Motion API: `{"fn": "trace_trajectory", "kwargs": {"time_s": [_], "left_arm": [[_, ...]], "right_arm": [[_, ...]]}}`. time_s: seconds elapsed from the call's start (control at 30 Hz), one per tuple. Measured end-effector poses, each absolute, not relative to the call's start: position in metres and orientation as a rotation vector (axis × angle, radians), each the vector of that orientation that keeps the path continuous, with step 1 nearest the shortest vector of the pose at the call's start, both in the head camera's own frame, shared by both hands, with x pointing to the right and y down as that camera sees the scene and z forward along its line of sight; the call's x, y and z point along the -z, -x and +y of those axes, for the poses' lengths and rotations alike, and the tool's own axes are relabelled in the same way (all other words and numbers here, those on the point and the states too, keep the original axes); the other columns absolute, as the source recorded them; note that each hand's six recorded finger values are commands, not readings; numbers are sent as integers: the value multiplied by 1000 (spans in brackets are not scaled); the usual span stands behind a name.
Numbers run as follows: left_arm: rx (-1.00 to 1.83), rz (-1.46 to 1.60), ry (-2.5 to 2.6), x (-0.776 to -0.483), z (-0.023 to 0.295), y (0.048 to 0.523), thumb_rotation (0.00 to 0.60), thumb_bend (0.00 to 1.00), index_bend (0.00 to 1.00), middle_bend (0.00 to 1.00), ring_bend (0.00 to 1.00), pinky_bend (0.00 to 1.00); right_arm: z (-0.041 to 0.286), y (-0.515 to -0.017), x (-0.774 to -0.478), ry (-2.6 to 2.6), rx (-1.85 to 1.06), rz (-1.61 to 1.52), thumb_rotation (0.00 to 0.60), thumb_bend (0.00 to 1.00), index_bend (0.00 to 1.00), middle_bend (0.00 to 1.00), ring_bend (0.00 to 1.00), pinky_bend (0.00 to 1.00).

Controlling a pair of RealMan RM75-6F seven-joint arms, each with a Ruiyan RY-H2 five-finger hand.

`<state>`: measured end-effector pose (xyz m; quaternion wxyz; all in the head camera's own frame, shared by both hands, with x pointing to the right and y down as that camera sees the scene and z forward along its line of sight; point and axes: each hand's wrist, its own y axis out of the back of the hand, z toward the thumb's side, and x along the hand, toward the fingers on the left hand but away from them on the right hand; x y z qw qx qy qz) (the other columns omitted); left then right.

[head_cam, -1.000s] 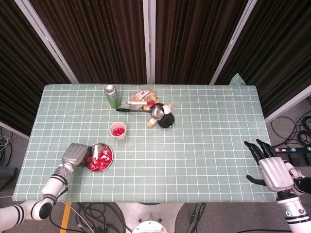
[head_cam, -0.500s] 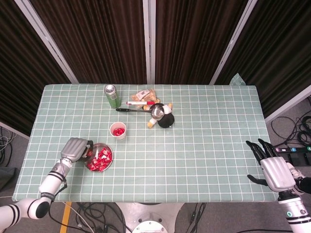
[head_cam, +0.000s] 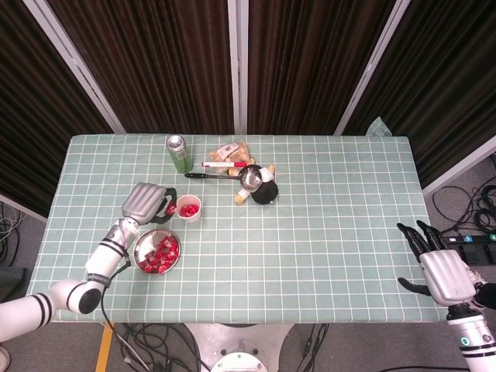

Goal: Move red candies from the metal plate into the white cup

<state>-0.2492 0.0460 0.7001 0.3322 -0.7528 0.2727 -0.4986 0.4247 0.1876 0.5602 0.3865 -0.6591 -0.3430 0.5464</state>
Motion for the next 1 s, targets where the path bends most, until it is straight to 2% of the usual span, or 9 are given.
{"fn": "trace_trajectory", "kwargs": {"time_s": [0.23, 0.47, 0.6, 0.8, 1.0], "left_arm": [[1341, 664, 1964, -719, 37, 232, 600, 355, 544, 971, 946, 1000], [1377, 611, 1972, -727, 43, 228, 600, 345, 396, 955, 942, 1000], [1359, 643, 1973, -720, 42, 229, 600, 326, 357, 953, 942, 1000], [1302, 748, 1944, -696, 45, 246, 600, 311, 353, 952, 941, 1000], [1280, 803, 1894, -673, 72, 287, 600, 306, 366, 948, 938, 1000]], "right_arm": [[188, -428, -560, 1675, -1401, -881, 600, 23, 43, 151, 0, 103], [187, -429, -562, 1676, -1407, -883, 600, 23, 42, 151, 0, 104], [187, -428, -562, 1680, -1402, -882, 600, 23, 42, 151, 0, 104], [185, -426, -562, 1681, -1392, -880, 600, 23, 42, 151, 0, 104], [185, -426, -562, 1684, -1388, -881, 600, 23, 43, 151, 0, 104]]}}
